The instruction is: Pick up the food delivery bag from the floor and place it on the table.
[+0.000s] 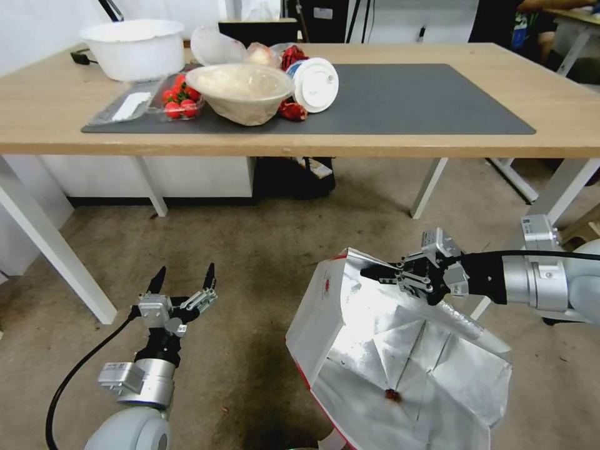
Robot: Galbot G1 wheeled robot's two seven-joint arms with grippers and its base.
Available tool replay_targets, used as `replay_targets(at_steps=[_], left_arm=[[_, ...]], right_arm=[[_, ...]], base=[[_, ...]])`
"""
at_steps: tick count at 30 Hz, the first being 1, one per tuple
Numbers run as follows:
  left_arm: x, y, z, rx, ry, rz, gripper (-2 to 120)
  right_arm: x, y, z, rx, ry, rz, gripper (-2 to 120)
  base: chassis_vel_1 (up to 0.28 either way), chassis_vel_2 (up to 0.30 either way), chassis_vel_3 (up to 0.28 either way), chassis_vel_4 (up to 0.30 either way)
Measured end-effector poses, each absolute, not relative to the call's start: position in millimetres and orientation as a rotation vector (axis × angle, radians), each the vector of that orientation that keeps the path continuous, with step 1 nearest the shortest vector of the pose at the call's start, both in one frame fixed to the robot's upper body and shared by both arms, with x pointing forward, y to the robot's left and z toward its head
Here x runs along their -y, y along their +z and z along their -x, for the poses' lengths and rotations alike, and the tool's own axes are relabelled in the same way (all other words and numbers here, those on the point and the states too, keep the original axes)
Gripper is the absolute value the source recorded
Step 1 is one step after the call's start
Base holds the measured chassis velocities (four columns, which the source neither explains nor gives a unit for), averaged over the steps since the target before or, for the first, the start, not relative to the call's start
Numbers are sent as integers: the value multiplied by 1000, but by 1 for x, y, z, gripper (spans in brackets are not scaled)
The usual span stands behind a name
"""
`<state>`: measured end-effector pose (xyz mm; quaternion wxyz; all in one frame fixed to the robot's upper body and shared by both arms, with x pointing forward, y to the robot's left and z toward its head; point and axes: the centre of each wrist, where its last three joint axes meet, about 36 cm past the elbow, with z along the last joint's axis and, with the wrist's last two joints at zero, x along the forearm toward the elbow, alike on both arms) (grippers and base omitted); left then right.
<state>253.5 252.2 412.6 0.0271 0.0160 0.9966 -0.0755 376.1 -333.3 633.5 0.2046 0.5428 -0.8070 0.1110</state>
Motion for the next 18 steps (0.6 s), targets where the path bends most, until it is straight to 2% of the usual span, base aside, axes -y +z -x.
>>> replay_targets(at_steps=[18], left_arm=[[-253,416,-253,-3073,-234,-45,100]], right_arm=[[334,635,-378,2213,265,-1553,0]], base=[[0,0,0,0]])
